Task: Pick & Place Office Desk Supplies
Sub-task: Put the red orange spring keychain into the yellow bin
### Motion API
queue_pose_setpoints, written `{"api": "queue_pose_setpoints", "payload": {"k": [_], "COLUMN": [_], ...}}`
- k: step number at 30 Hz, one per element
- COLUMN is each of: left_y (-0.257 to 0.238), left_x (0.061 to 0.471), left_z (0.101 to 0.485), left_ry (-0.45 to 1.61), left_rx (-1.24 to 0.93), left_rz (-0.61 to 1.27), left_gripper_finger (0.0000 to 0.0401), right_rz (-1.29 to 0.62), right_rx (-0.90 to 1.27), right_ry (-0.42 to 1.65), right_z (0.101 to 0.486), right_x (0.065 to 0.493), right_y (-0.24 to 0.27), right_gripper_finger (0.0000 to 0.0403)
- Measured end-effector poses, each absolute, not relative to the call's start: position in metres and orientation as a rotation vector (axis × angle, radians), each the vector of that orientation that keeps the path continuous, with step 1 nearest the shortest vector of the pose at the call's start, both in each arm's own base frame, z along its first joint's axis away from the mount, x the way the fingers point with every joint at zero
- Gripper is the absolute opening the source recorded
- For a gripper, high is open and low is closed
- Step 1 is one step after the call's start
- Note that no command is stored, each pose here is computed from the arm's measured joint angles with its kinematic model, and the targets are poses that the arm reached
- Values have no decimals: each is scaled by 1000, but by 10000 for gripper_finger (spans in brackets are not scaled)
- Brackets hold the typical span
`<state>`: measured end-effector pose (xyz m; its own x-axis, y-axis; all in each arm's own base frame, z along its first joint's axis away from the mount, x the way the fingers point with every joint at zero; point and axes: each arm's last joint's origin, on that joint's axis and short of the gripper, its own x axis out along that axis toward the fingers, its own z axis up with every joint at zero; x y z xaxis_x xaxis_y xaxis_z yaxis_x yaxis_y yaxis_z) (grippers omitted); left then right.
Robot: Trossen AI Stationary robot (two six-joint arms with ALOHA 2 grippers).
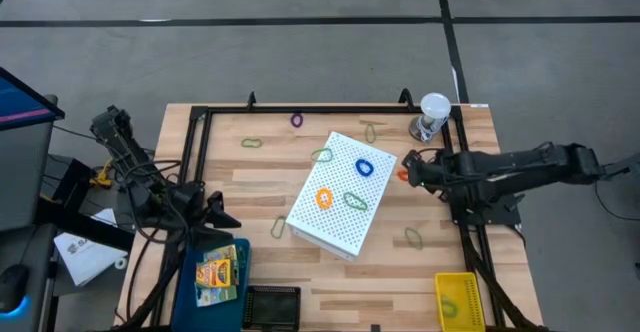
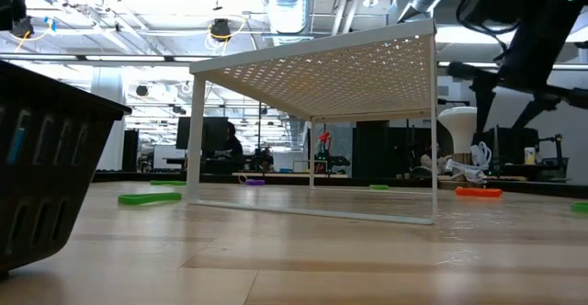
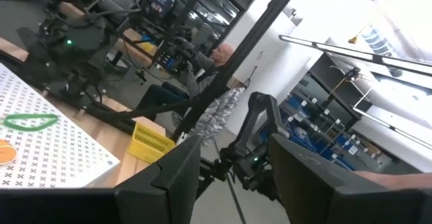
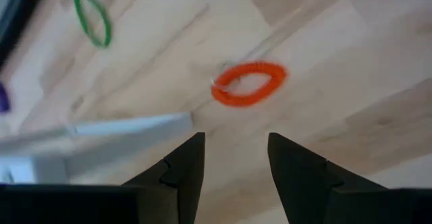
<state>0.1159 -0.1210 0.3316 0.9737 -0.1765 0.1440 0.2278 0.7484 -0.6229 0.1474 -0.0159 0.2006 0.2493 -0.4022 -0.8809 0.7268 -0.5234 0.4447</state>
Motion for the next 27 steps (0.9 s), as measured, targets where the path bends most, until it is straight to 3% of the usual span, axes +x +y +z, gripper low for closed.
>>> {"api": "queue_pose_setpoints", "payload": {"k": [7, 20, 27], "left_y": [-119, -116, -115], "left_x": [115, 115, 115], "left_z": [337, 341, 341], "left_ry": [-132, -181, -183], "left_rx": [-695, -683, -691], "left_rz": [-206, -108, -93], "left_gripper_finger": [172, 172, 172], "right_rz": [-1546, -1658, -1682], "right_rx": [1619, 1692, 1724], "right_ry": [290, 554, 569], "right_z": [200, 176, 166], "right_x": [144, 157, 164], "right_y": [-31, -51, -60], "right_gripper_finger": [159, 159, 159]}}
